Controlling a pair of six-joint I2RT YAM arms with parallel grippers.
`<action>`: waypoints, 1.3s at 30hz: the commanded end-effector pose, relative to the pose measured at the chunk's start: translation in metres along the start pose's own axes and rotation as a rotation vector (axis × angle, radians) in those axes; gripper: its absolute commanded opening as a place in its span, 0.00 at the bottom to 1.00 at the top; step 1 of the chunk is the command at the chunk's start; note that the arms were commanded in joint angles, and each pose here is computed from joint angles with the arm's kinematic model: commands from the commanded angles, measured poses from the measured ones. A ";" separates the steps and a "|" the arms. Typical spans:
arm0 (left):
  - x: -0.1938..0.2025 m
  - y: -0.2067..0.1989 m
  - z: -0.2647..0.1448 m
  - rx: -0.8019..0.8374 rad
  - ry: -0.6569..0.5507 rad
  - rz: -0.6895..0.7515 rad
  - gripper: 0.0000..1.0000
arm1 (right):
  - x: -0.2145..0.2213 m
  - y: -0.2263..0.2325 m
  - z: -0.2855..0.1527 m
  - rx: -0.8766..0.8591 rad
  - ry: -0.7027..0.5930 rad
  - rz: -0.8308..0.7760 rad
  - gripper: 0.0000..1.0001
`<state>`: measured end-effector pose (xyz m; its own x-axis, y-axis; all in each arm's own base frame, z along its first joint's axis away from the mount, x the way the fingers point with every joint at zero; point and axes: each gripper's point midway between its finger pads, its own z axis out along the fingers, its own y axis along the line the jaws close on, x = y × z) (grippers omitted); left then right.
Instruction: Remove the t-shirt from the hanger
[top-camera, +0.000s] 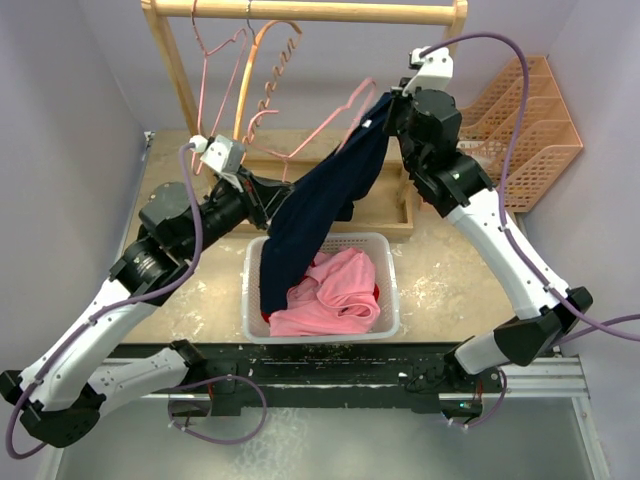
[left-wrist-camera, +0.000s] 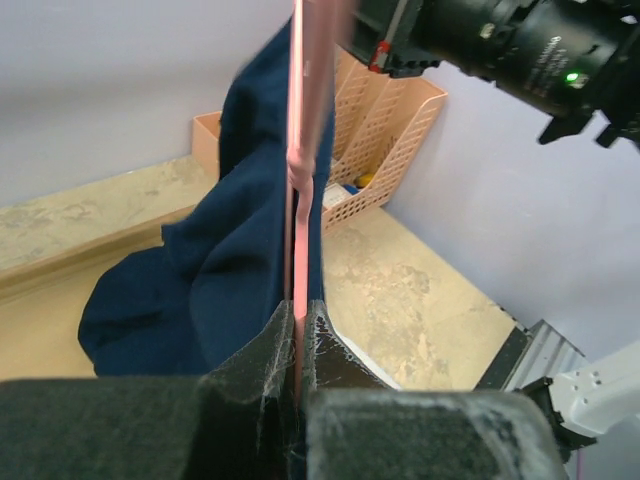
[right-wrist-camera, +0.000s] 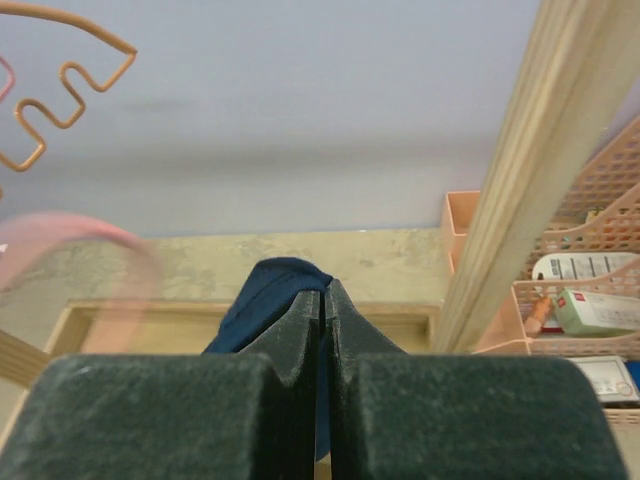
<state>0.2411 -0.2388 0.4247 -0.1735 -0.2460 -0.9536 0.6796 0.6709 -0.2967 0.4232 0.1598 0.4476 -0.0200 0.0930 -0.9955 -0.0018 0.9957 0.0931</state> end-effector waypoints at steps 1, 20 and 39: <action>-0.019 -0.025 -0.027 0.098 -0.035 -0.025 0.00 | -0.019 -0.047 0.009 0.150 -0.056 0.014 0.00; -0.065 -0.008 0.046 0.001 -0.180 0.028 0.00 | 0.032 0.078 -0.107 -0.437 0.057 0.053 0.00; -0.101 0.037 0.145 -0.254 -0.112 0.205 0.00 | 0.105 0.085 -0.189 -0.581 0.213 0.119 0.00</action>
<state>0.3719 -0.2932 0.4880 -0.0476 -0.1707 -0.9842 0.5290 0.8315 -0.1698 0.2409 0.2551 0.3377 -0.2597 0.0467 -0.9646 -0.5257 0.8310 0.1817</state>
